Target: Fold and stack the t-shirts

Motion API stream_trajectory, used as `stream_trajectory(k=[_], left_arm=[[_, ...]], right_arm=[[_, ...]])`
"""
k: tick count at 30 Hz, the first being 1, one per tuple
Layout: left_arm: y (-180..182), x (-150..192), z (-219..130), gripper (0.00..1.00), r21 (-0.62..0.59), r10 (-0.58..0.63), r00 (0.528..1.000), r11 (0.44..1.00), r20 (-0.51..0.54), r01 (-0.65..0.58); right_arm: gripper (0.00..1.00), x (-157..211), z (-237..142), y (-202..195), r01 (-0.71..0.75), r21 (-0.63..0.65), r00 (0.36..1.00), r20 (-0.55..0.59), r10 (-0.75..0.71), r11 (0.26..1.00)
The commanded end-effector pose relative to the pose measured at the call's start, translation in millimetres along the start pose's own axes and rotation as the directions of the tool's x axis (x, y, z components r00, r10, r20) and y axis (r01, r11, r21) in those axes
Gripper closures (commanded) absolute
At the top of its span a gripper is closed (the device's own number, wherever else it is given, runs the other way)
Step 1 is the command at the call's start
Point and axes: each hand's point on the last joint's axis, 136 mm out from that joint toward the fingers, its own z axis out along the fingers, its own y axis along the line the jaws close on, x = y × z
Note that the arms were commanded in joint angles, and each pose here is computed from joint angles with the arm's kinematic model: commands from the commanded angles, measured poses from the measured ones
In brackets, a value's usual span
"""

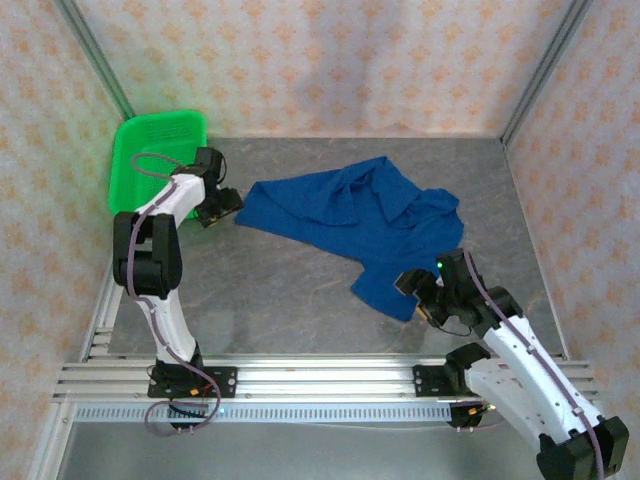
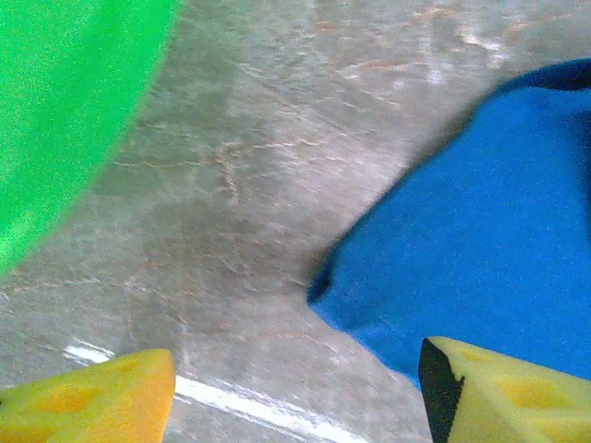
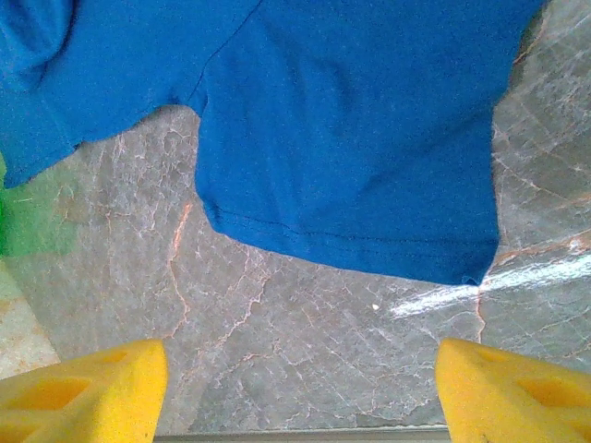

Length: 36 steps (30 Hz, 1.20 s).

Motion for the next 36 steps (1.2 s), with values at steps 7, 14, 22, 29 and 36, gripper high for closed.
stream_trajectory(k=[7, 14, 22, 29, 36], left_arm=[[-24.6, 3.0, 3.3, 0.31, 0.096, -0.008, 1.000, 0.995, 0.006, 0.007], [-14.0, 10.8, 33.7, 0.37, 0.029, -0.005, 0.998, 1.000, -0.055, 0.007], [-20.6, 21.8, 54.7, 0.42, 0.043, -0.012, 0.996, 0.999, -0.088, 0.016], [-54.6, 26.3, 59.6, 0.68, 0.105, 0.048, 0.994, 0.994, -0.102, -0.037], [-66.1, 27.1, 43.5, 0.99, 0.139, 0.070, 0.994, 0.989, -0.079, -0.059]], right_arm=[[0.24, 1.3, -1.7, -1.0, -0.009, 0.017, 1.000, -0.005, 0.010, 1.000], [0.24, 0.6, -2.3, -1.0, -0.014, 0.016, 1.000, 0.000, 0.014, 1.000], [0.24, 1.5, 0.5, -6.2, -0.031, 0.037, 1.000, -0.003, 0.031, 0.999], [0.24, 16.4, 3.8, -39.2, -0.068, 0.162, 0.995, -0.056, 0.078, 0.984], [0.27, 19.9, 25.8, -55.5, -0.097, 0.204, 0.991, -0.068, 0.112, 0.974]])
